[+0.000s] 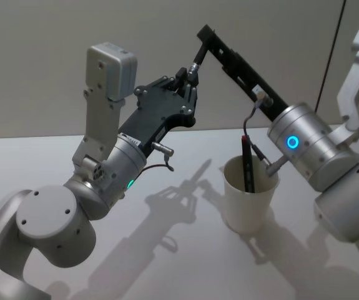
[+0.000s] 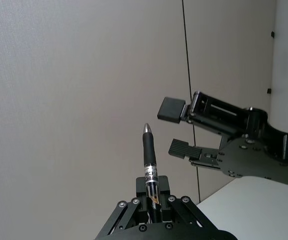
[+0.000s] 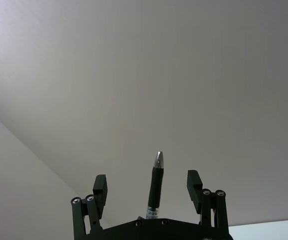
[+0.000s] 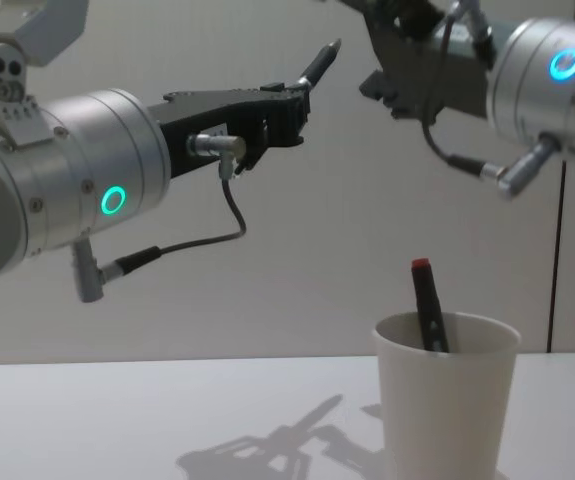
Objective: Place the pen into the pen holder.
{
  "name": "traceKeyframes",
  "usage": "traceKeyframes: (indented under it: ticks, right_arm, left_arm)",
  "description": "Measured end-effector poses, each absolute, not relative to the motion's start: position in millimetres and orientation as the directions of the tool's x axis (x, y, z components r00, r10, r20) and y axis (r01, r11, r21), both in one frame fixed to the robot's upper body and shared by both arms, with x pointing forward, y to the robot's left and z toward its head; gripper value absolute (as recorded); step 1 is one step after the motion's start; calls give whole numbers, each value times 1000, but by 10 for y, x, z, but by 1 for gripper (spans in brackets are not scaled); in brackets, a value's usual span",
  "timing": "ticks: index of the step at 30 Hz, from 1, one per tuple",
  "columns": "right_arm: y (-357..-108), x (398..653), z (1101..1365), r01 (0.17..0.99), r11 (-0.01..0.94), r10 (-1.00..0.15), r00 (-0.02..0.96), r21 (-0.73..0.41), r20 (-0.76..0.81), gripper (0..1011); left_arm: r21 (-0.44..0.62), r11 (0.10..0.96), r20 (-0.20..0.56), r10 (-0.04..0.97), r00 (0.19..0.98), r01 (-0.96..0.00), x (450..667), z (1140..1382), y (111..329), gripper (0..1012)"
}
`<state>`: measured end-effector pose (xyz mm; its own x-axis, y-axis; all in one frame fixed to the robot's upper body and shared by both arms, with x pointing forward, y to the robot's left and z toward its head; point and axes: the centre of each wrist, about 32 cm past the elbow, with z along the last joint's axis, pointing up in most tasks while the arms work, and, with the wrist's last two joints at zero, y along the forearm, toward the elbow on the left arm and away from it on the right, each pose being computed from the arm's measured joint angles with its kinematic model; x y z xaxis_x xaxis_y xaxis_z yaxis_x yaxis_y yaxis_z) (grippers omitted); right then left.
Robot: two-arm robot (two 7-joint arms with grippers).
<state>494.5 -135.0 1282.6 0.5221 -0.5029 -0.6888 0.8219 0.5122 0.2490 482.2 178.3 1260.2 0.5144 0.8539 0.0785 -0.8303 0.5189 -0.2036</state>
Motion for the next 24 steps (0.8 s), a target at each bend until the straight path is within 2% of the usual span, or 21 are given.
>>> traceKeyframes:
  ticks: [11,24]
  right_arm:
    - [-1285,4959,12683,837,489,-509,502,245,-699,1002]
    - [-1168,4987,12573,828,483,-452,514,284,-729,1001]
  left_arm:
    - [-203,519,78,854,514,-830,4822,12602,1783,141]
    - [-203,519,78,854,514,-830,4822,12602,1783,141]
